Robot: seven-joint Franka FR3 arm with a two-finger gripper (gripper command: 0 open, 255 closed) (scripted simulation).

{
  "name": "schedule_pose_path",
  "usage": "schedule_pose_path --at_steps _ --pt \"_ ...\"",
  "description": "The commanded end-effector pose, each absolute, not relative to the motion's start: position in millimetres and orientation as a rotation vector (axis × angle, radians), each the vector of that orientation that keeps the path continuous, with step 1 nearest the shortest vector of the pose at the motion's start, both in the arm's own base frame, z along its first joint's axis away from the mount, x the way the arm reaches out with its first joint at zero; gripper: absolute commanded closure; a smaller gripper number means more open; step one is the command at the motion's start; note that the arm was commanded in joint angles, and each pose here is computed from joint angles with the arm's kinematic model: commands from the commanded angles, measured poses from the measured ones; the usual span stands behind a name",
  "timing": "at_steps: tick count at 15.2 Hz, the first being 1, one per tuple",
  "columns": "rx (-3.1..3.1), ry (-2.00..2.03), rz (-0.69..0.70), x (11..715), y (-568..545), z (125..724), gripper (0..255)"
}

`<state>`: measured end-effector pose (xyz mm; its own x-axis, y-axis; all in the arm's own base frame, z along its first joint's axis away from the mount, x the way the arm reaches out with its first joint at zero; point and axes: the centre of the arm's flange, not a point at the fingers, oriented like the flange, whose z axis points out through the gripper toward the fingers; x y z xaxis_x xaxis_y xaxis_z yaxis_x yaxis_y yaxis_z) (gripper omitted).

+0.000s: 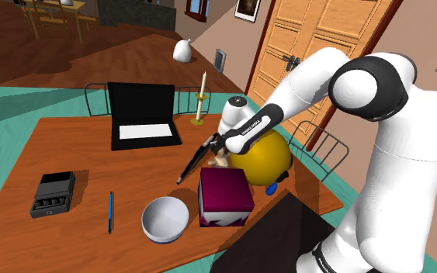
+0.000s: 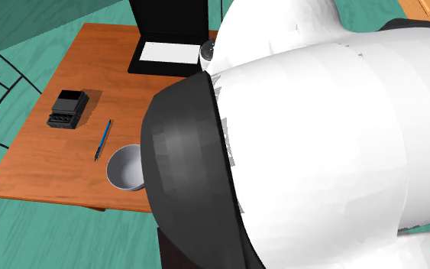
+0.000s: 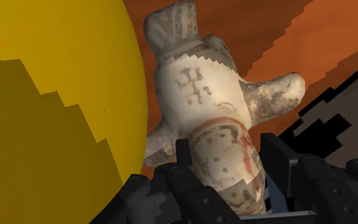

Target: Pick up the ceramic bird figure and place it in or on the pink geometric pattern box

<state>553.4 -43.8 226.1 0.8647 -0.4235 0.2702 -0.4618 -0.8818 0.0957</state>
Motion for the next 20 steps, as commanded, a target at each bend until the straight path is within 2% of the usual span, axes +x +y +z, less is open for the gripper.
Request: schedule_pose_path --at_steps 1,20 --pt "2.875 -0.696 0.339 550.0 -48.1 229.8 255" --pt "2.875 -0.696 0.339 550.0 -48.1 330.1 255"
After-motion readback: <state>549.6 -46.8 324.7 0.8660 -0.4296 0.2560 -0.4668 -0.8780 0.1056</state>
